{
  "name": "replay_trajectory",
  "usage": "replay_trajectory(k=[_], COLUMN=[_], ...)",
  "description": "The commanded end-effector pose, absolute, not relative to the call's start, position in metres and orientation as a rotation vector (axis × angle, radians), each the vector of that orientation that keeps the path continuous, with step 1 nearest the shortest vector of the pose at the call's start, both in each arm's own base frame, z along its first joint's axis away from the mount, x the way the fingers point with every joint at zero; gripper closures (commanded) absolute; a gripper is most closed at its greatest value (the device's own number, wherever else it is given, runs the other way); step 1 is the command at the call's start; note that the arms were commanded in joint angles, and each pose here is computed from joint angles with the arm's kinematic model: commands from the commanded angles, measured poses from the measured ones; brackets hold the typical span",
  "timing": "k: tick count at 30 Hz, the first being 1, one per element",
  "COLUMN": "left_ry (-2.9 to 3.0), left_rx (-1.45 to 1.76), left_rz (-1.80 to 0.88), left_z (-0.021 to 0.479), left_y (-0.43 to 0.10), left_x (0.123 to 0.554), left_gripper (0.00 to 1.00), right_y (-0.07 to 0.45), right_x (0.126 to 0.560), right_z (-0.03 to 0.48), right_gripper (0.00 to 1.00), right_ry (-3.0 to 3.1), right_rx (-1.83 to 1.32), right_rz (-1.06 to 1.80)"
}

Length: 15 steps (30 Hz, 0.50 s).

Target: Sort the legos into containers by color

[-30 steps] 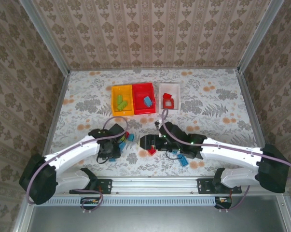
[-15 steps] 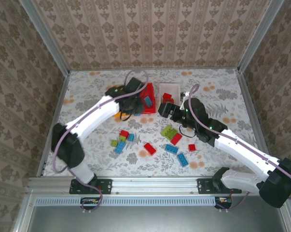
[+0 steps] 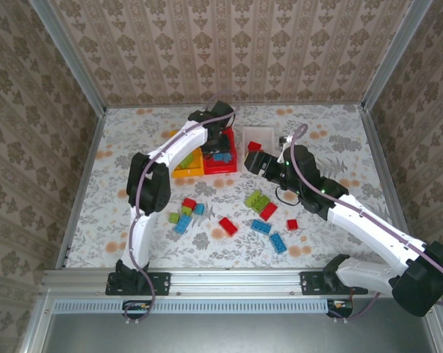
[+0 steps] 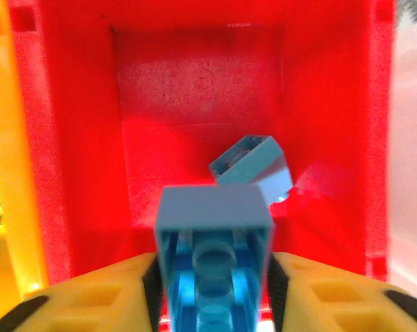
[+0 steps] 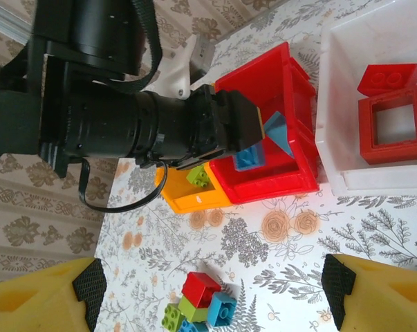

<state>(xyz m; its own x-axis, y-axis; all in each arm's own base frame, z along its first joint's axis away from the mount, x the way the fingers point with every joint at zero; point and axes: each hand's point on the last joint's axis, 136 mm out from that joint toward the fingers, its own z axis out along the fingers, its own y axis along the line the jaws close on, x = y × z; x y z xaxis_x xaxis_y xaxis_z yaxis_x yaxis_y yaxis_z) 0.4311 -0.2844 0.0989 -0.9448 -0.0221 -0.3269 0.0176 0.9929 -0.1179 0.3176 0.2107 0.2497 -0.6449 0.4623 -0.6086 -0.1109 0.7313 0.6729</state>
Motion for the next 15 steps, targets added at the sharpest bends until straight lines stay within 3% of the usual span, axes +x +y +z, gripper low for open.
replay_trajectory(k=[1,8,15], left_ry=[2.805,2.713,2.550], left_rx=[0.011,0.025,0.108], left_rz=[-0.190,-0.250,-0.364], left_z=[0.115,0.166,0.232], left_y=[-0.286,-0.290,-0.302], left_x=[0.427,0.420,0.373], left_gripper=[0.46,0.40,0.38], right_y=[0.205,0.188,0.126], right_x=[0.312,0.304,0.268], right_z=[0.233,0.215,0.163], right_gripper=[0.15,0.16,0.21], right_ry=[2.169,2.253,2.466], right_rx=[0.250,0.268,0.476], right_rz=[0.835,0.708,0.310])
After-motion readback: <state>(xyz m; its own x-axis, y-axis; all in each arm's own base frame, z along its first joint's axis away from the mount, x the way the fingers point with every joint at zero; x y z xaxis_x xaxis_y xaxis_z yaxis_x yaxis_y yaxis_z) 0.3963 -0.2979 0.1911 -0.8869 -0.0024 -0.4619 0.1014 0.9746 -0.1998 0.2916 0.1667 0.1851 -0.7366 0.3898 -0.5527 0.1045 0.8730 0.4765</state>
